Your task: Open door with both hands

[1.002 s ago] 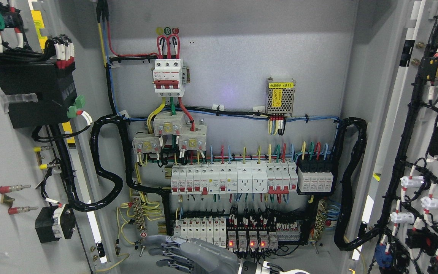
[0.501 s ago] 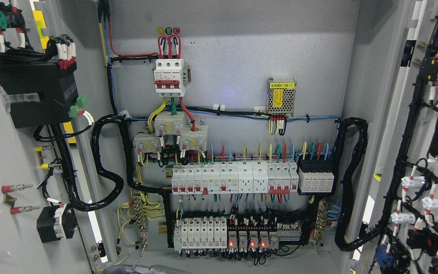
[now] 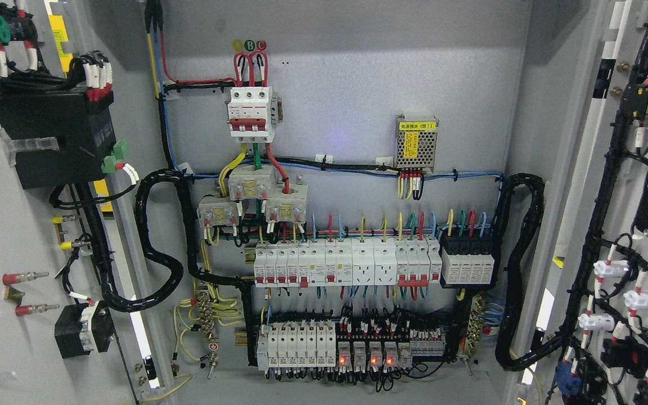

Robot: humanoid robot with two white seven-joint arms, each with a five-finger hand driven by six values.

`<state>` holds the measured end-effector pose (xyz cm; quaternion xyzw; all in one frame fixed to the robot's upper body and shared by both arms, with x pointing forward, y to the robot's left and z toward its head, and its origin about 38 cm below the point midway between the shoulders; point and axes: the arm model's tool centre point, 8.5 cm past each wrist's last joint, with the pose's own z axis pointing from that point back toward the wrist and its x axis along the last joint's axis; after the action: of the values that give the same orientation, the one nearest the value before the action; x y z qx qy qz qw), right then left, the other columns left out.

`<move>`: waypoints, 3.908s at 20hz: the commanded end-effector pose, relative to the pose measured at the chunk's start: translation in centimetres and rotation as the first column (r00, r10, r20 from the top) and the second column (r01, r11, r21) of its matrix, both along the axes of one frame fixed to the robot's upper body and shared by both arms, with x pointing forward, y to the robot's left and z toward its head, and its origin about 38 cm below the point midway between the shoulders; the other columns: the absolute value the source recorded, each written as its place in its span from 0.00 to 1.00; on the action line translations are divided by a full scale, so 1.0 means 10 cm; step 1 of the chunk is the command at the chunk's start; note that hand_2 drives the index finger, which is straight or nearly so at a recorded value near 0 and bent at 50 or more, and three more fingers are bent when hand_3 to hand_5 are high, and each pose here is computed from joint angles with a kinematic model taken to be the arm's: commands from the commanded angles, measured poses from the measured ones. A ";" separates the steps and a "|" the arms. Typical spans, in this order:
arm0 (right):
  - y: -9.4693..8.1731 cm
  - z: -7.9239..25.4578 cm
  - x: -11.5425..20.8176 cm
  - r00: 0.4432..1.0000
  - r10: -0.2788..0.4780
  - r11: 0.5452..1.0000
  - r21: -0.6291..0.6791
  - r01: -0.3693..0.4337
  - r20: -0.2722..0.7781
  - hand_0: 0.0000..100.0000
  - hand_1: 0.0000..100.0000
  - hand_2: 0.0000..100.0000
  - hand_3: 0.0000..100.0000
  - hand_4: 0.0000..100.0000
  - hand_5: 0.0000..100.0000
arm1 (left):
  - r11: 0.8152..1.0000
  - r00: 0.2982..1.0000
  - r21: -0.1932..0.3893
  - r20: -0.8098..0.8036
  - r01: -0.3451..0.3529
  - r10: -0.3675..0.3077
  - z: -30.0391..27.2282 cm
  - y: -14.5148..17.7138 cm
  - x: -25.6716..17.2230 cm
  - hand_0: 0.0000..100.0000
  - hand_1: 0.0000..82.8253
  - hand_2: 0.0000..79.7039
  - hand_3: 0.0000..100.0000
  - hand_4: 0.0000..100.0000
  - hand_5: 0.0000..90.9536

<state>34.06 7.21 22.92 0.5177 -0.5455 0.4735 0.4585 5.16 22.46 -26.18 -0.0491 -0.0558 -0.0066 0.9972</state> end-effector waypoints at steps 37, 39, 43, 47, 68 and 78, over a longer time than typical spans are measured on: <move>0.41 0.05 -0.06 0.996 0.072 0.995 -0.068 -0.068 0.050 0.22 0.11 0.00 0.00 0.00 0.00 | 1.000 1.000 0.006 -0.015 -0.001 0.001 0.00 0.02 -0.05 0.00 0.00 0.00 0.07 0.00 0.00; 0.40 0.04 -0.06 0.997 0.066 0.996 -0.065 -0.063 0.044 0.22 0.11 0.00 0.00 0.00 0.00 | 1.000 1.000 0.006 -0.015 -0.001 0.001 0.00 0.02 -0.05 0.00 0.00 0.00 0.07 0.00 0.00; 0.27 -0.05 -0.03 1.000 0.028 0.999 -0.041 -0.028 0.004 0.22 0.11 0.00 0.00 0.00 0.00 | 1.000 1.000 0.006 -0.015 -0.001 0.001 0.00 0.02 -0.05 0.00 0.00 0.00 0.07 0.00 0.00; -0.14 -0.15 0.14 0.997 -0.072 0.997 -0.021 0.072 -0.020 0.22 0.11 0.00 0.00 0.00 0.00 | 1.000 1.000 0.006 -0.013 -0.001 0.001 0.00 0.02 -0.04 0.00 0.00 0.00 0.07 0.00 0.00; -1.94 -0.65 -0.11 0.701 -0.710 0.701 0.022 0.713 -0.075 0.22 0.11 0.00 0.00 0.00 0.00 | 0.954 0.657 -0.224 0.753 0.200 0.038 1.37 -0.48 1.73 0.00 0.00 0.00 0.07 0.00 0.00; -2.73 -1.13 -0.62 0.526 -0.844 0.527 0.027 0.850 -0.105 0.22 0.11 0.00 0.00 0.00 0.00 | 0.932 0.316 -0.209 0.942 0.297 0.111 2.70 -0.35 2.14 0.00 0.00 0.00 0.06 0.00 0.00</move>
<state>29.80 -12.57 12.06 0.3070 -0.7000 0.1890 0.6164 19.66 18.33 -14.95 -0.1917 -0.4163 -0.0399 0.8879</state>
